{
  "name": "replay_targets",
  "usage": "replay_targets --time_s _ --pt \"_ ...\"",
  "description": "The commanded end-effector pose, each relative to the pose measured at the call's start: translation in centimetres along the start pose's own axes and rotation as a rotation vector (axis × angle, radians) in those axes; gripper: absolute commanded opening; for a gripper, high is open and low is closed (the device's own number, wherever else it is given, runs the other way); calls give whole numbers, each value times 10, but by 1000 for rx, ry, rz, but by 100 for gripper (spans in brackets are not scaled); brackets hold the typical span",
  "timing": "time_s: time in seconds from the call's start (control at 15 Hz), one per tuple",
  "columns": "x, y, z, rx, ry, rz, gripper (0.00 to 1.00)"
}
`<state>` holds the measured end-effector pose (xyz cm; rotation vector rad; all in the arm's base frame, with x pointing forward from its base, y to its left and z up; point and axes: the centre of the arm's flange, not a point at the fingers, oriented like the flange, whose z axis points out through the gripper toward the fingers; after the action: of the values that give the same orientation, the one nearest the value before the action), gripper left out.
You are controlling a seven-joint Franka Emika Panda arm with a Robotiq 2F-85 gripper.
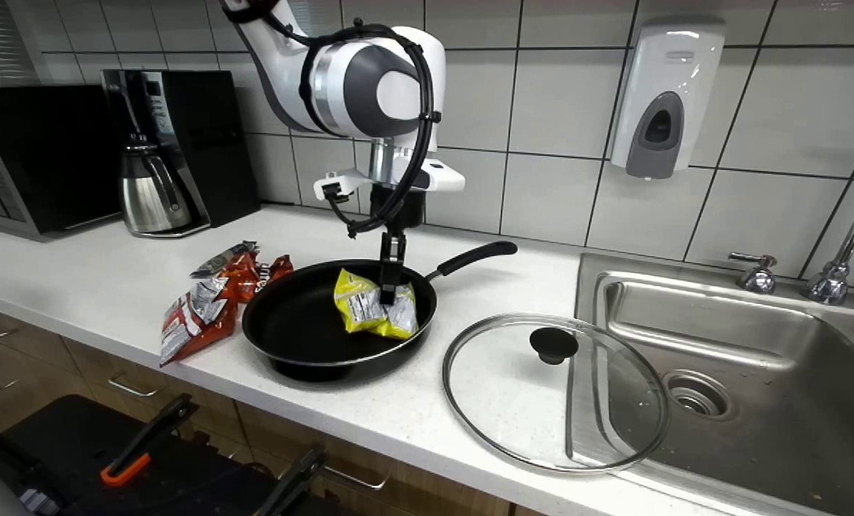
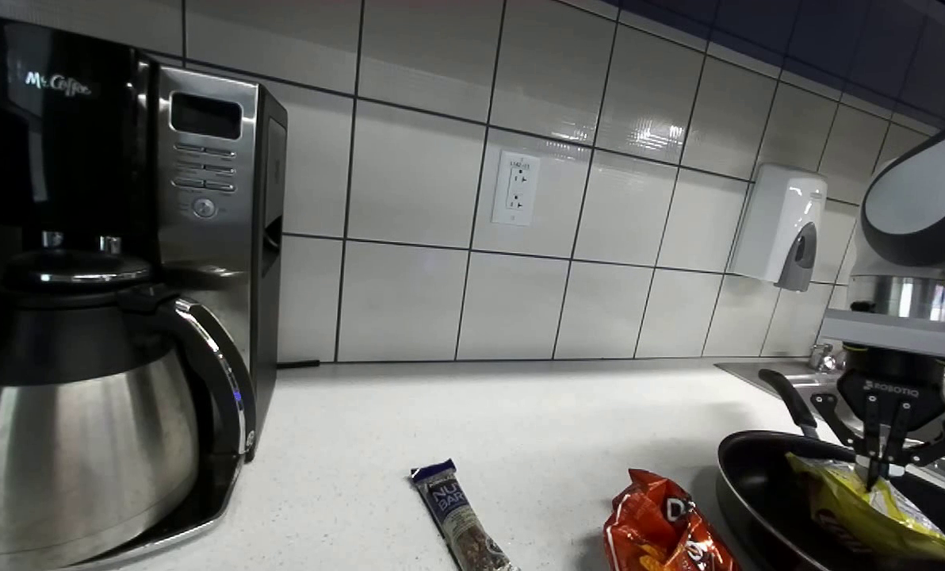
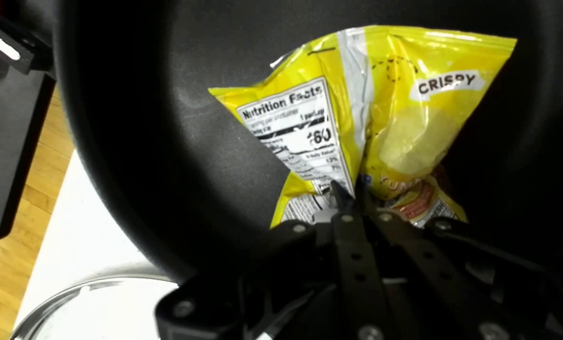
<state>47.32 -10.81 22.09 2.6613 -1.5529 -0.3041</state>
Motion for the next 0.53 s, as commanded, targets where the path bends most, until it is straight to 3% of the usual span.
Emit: replay_targets --time_s 0.0,0.27,0.33,0.47 --pt "12 2 -1 -30 -15 22 0" --pt "13 1 -4 -33 -15 25 0" --pt "13 0 -5 -33 -16 24 26" --pt "12 -1 -10 -32 -14 18 33"
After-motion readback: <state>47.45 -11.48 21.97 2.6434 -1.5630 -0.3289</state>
